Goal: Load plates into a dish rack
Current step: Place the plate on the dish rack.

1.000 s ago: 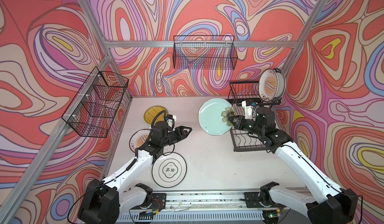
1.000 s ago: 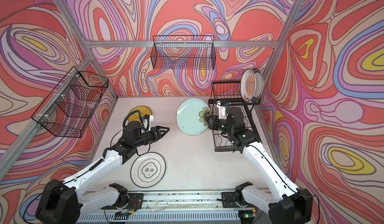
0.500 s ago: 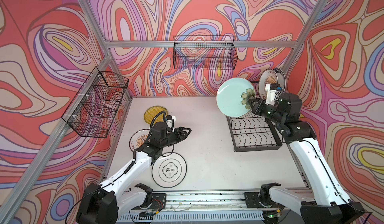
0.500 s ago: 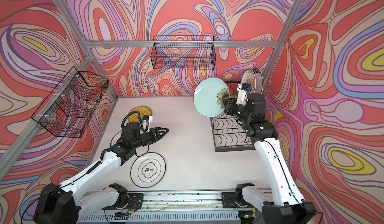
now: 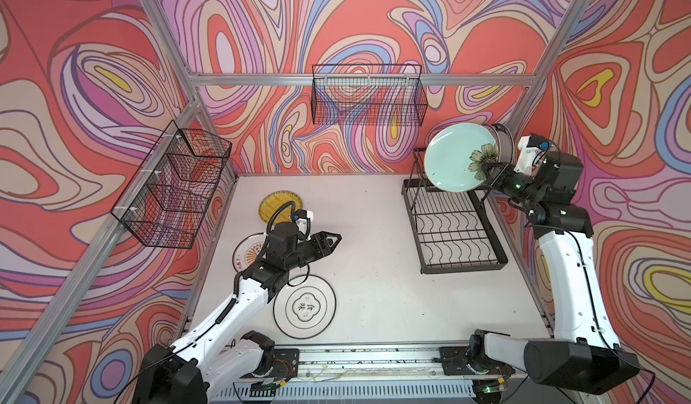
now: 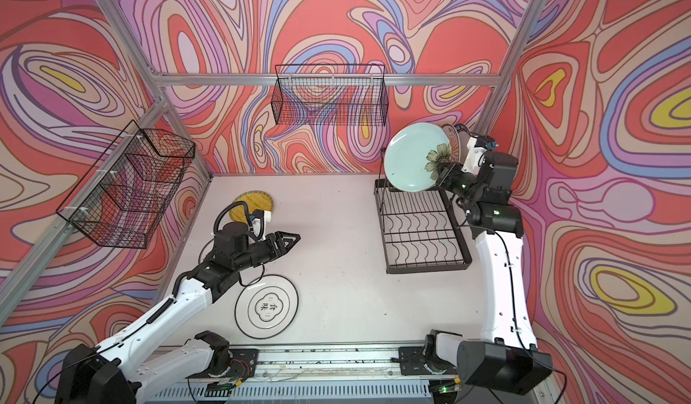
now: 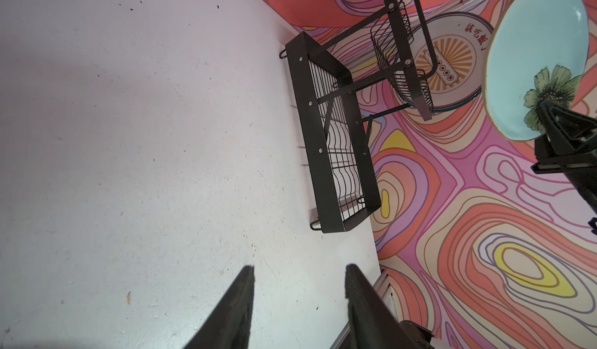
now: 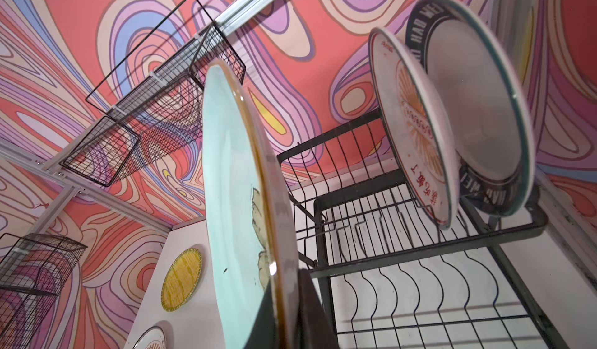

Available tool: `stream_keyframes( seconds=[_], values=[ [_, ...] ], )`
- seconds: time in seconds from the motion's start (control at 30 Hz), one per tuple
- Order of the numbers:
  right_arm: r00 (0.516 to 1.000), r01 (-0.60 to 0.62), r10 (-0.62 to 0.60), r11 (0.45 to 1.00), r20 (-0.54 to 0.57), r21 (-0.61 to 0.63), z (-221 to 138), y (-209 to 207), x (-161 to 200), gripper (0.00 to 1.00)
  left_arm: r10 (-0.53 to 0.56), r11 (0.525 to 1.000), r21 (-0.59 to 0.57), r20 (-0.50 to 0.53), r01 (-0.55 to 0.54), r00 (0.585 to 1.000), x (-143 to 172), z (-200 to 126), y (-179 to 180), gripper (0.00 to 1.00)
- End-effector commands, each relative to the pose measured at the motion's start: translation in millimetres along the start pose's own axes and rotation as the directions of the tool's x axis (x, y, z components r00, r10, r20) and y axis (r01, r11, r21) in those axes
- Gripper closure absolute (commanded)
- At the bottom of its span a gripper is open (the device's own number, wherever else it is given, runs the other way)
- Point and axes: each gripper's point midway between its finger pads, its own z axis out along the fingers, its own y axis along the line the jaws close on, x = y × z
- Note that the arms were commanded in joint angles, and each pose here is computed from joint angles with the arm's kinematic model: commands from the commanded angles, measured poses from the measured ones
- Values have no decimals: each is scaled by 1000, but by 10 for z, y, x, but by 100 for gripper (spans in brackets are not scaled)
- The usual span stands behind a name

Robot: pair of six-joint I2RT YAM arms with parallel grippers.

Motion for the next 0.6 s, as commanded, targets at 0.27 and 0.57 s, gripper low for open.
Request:
stream_keyframes(
  seconds=[0.27, 0.57],
  values=[
    [977, 102, -104, 995, 188, 20, -131, 79, -691, 100, 30, 999, -22, 5, -30, 1000, -13, -59, -22, 52],
    [954, 164, -199, 972, 224, 166, -161, -84, -928, 100, 30, 999, -18, 1, -30, 1000, -3, -42, -14, 52]
  ],
)
